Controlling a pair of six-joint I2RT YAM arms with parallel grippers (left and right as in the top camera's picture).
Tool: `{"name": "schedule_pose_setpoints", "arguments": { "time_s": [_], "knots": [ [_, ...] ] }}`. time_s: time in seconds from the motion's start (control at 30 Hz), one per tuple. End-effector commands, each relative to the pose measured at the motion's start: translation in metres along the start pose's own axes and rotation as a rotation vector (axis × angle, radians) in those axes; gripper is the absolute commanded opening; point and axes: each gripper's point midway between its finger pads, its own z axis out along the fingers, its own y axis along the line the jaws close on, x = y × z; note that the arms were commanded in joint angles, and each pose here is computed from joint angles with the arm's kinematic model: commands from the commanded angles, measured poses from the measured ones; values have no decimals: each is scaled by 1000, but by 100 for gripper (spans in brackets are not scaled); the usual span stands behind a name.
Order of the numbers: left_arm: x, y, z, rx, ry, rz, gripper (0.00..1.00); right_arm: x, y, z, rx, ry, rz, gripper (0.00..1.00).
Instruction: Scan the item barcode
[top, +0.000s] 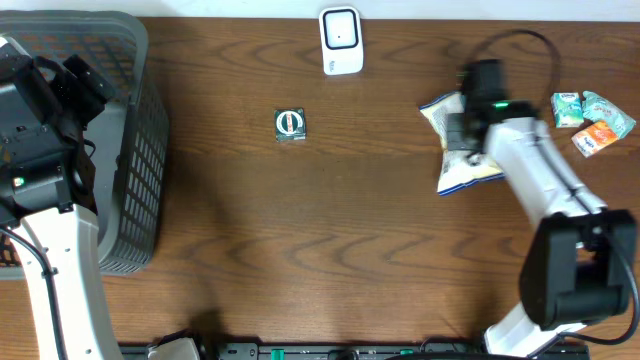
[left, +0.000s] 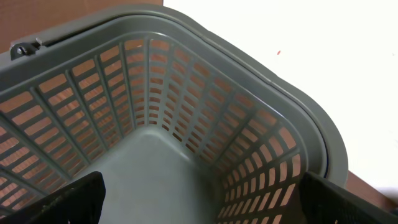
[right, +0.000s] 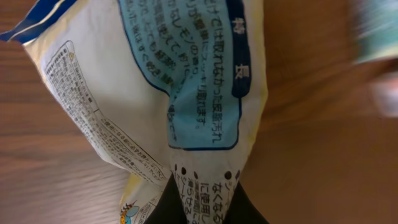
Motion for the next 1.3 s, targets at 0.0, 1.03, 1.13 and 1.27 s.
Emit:
{"name": "schedule_pose_setpoints", "arguments": {
  "time_s": [0.0,1.03,1.13,1.27],
  "knots": [
    [-6,0,-1,-2,-13,6,98,-20,-41,-42,543,-143,-73,1],
    [-6,0,-1,-2,-12,6,98,40,198,-53,68,-119,-411,57],
    [-6,0,-1,-2,-12,6,98,18,190,-64,36,-100,-358,55],
    [-6,0,-1,-2,-12,6,98,-9,166,-66,-14,-57,-265,31]
  ]
}}
